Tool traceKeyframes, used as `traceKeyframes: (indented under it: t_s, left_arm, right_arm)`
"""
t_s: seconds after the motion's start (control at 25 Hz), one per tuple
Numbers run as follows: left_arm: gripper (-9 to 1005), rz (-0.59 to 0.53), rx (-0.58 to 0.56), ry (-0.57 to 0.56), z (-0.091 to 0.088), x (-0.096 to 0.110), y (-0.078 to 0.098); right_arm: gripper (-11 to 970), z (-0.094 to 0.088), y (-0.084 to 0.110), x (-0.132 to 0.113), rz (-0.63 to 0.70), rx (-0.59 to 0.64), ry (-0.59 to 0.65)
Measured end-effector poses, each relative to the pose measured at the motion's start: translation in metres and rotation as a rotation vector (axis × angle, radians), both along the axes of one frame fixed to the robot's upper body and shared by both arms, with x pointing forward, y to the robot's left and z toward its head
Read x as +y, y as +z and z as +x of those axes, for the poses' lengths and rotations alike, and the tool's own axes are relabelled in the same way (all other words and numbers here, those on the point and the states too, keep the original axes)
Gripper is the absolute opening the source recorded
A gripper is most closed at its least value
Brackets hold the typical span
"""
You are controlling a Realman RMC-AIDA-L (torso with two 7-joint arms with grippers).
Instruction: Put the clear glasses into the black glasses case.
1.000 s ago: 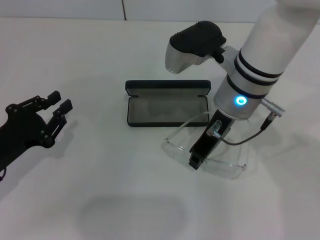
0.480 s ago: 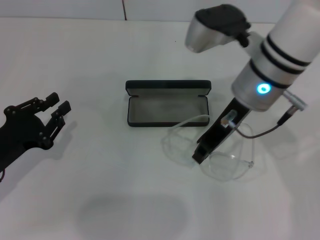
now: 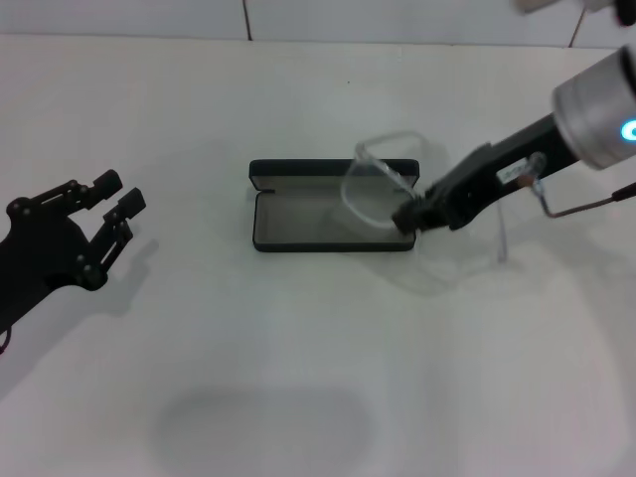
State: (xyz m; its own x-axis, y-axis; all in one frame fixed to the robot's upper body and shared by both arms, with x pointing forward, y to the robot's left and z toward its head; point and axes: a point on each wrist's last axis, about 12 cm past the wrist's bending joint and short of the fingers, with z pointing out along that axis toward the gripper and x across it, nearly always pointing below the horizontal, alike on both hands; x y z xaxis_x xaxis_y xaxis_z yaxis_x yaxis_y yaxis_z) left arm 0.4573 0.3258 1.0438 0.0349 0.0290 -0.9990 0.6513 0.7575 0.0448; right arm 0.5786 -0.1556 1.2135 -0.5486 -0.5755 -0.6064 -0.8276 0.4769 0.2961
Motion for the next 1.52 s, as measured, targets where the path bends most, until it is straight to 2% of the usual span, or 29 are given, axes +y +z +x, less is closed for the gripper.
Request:
traceKeyframes:
  t_s: [0.2,0.36,0.44,0.56,0.64,0.68,0.84,0.88,1.0,1.28,1.4,1.52]
  left_arm:
    - [278,-0.009,-0.027,-0.027,0.002,-0.002,0.005]
    - [278,-0.035,-0.039,-0.054,0.004,-0.005,0.011]
    - [278,-0.053,-0.034,-0.070,0.008,-0.007,0.014]
    - [277,-0.070,-0.040,-0.101,0.014,-0.010,0.020]
    - [276,-0.082,-0.069,-0.139,0.018,-0.013,0.029]
    - [276,-0.087,-0.086,-0.163,0.020,-0.015,0.034]
    - [277,-0.083,-0.126,-0.269,0.030,-0.028,0.051]
    - [277,-0.075,-0.136,-0.298,0.033,-0.031,0.056]
    - [278,-0.075,-0.173,-0.361,0.039,-0.041,0.073]
    - [279,-0.080,-0.235,-0.529,0.055,-0.077,0.107]
    - [129,-0.089,-0.206,-0.588,0.065,-0.093,0.115]
    - [117,-0.097,-0.164,-0.636,0.073,-0.105,0.122]
  right_arm:
    - [119,-0.008,0.005,-0.033,0.225,-0.088,-0.010]
    - [119,-0.015,0.004,-0.055,0.326,-0.123,-0.014]
    - [118,-0.022,-0.001,-0.061,0.373,-0.166,0.027]
    - [118,-0.034,-0.013,-0.067,0.484,-0.244,0.141]
    - [118,-0.044,-0.029,-0.075,0.636,-0.325,0.232]
    - [118,-0.044,-0.029,-0.075,0.636,-0.325,0.232]
    - [118,-0.054,-0.059,-0.089,0.764,-0.492,0.281]
    - [118,-0.054,-0.059,-0.089,0.764,-0.492,0.281]
    - [118,-0.064,-0.081,-0.093,0.777,-0.614,0.310]
    - [118,-0.072,-0.100,-0.089,0.773,-0.767,0.338]
    - [118,-0.071,-0.102,-0.081,0.763,-0.788,0.371]
    - [117,-0.069,-0.106,-0.075,0.733,-0.770,0.388]
